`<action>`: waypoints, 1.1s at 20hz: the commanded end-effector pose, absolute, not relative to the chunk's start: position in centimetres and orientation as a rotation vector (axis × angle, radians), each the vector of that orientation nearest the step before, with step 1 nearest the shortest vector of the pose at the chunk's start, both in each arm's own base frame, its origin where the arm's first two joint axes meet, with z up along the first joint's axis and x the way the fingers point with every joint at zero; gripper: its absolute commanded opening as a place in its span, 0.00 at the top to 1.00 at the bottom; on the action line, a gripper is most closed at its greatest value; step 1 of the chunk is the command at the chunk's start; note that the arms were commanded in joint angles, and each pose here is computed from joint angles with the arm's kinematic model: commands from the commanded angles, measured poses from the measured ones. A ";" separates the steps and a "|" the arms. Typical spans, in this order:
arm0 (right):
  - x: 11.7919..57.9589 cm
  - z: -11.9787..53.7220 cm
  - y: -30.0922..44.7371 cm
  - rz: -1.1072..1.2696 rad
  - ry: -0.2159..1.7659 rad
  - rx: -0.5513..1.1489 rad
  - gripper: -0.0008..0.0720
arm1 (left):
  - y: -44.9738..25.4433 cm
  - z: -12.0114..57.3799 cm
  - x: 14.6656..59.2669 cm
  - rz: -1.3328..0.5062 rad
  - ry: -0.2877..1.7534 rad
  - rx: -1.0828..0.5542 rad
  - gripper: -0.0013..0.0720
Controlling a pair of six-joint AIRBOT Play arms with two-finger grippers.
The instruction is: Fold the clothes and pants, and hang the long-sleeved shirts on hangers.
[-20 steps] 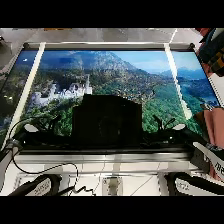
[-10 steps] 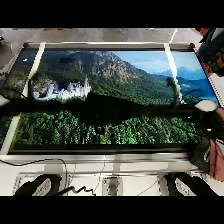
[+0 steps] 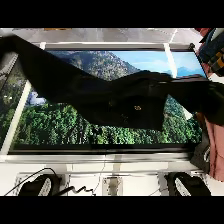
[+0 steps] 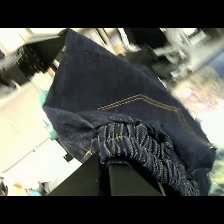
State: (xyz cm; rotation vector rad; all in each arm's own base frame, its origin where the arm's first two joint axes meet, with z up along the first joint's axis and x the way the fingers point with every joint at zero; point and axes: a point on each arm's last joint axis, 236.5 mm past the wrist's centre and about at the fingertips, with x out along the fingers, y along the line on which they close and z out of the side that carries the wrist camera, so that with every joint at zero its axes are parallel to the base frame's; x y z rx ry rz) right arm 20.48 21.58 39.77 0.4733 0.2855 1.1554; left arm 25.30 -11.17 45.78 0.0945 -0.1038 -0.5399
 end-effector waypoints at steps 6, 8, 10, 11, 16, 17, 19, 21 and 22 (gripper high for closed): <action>26.5 31.1 19.9 0.792 0.553 0.701 0.95 | -10.0 38.3 31.9 -0.521 0.134 -0.116 0.94; 30.6 23.9 20.8 0.676 0.622 0.782 0.95 | -12.1 30.3 37.1 -0.590 0.341 -0.194 0.94; 34.6 17.5 20.8 0.528 0.637 0.828 0.95 | -16.0 22.0 41.3 -0.668 0.525 -0.198 0.94; 36.9 14.6 19.9 0.434 0.631 0.861 0.95 | -17.3 18.4 43.3 -0.676 0.584 -0.201 0.94; 43.5 6.6 13.5 0.128 0.631 0.930 0.95 | -18.6 6.1 46.0 -0.639 0.891 -0.377 0.94; 43.3 5.3 12.9 0.116 0.677 0.922 0.95 | -19.3 4.8 44.7 -0.682 0.961 -0.378 0.94; 41.7 2.6 11.8 0.119 0.811 0.855 0.95 | -20.4 2.7 41.2 -0.774 1.109 -0.350 0.94; 38.4 -0.1 10.6 0.131 0.995 0.774 0.95 | -19.4 0.7 37.4 -0.826 1.271 -0.235 0.94; 36.2 -1.3 9.9 0.148 1.104 0.724 0.95 | -18.5 -0.1 35.5 -0.828 1.362 -0.199 0.94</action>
